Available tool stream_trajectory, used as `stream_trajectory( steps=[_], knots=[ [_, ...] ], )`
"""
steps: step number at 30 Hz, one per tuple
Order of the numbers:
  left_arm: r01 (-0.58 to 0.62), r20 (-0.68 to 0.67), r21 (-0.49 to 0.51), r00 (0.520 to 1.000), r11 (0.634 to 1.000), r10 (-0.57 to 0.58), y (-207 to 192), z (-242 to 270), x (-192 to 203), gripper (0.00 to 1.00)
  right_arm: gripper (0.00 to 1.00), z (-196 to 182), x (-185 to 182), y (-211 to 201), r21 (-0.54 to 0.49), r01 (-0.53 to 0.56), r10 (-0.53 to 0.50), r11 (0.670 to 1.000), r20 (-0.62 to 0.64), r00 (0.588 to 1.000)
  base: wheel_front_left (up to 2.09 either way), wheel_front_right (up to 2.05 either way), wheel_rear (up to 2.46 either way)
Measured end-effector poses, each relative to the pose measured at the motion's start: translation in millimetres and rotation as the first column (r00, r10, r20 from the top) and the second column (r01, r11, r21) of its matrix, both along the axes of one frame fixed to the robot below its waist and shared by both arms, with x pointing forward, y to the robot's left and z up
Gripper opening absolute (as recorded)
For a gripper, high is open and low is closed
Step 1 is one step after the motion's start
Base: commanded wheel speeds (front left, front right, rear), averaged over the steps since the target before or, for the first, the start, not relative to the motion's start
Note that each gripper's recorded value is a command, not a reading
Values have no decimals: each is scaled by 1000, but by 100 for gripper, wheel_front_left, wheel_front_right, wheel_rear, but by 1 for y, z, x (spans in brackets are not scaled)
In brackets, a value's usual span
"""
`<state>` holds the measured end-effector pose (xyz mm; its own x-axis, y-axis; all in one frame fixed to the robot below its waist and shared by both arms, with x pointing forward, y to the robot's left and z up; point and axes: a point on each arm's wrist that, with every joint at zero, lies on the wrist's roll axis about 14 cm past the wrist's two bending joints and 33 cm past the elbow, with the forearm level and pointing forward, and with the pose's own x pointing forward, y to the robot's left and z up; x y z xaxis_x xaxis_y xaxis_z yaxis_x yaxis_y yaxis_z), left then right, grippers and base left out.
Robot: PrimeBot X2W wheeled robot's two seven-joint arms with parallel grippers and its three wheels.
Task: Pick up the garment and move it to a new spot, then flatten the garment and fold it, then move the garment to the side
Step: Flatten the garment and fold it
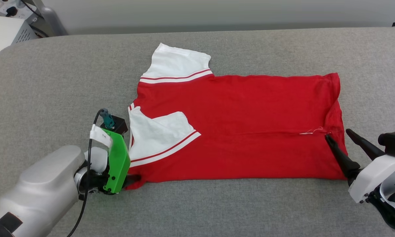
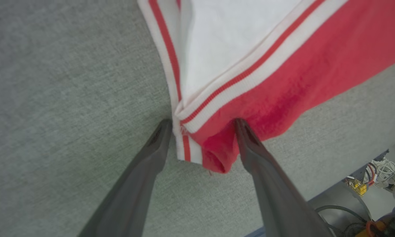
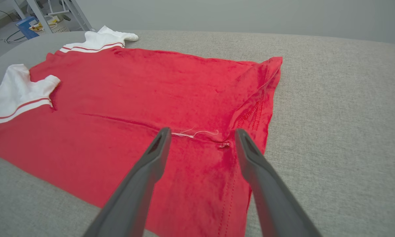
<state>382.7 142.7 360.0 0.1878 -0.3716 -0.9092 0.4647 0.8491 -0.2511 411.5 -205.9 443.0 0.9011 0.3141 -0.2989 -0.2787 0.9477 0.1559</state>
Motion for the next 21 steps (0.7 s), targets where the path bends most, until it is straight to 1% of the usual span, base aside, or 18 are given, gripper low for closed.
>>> stream_trajectory(
  steps=[1, 2, 3, 4, 6, 9, 14, 17, 21],
  knots=[
    [2, 3, 2, 1000, 1000, -2, 0, -1, 0, 100, 100, 0, 0, -1, 0, 2, -2, 1000, -1, 1000, 0, 0, 0],
    [2, 9, 2, 1000, 1000, -2, 0, -1, 0, 72, 100, 0, 0, -1, -1, 3, -3, 1000, -1, 1000, 0, 0, 0],
    [1, 16, -1, 1000, 1000, -1, 0, -1, 1, 29, 100, 0, 0, -2, -3, 4, -4, 1000, -1, 1000, 0, 0, 0],
    [6, 29, 0, 1000, 1000, -6, 0, -1, 1, 0, 100, 2, 0, -3, -6, 5, -5, 1000, 4, 1000, 0, 0, 0],
    [21, 52, 7, 998, 1000, -21, 0, 0, 1, 0, 100, 6, 1, -4, -13, 5, -5, 1000, 16, 1000, 0, 0, 0],
    [29, 99, -13, 995, 999, -28, -4, 5, 2, 0, 100, 16, 5, -10, -30, 9, -8, 1000, 46, 999, 0, 0, 0],
    [30, 181, -52, 983, 998, -20, -5, 18, 6, 0, 100, 41, 16, -28, -124, 9, 3, 992, 96, 995, 0, 0, 0],
    [45, 226, -69, 974, 997, -28, -7, 29, 9, 0, 100, 47, 17, -36, -180, -7, 17, 984, 55, 998, 0, 0, 0],
    [62, 277, -80, 960, 995, -37, -5, 41, 15, 0, 100, 38, 10, -43, -249, -55, 35, 967, -85, 996, 0, 0, 0]
  ],
)
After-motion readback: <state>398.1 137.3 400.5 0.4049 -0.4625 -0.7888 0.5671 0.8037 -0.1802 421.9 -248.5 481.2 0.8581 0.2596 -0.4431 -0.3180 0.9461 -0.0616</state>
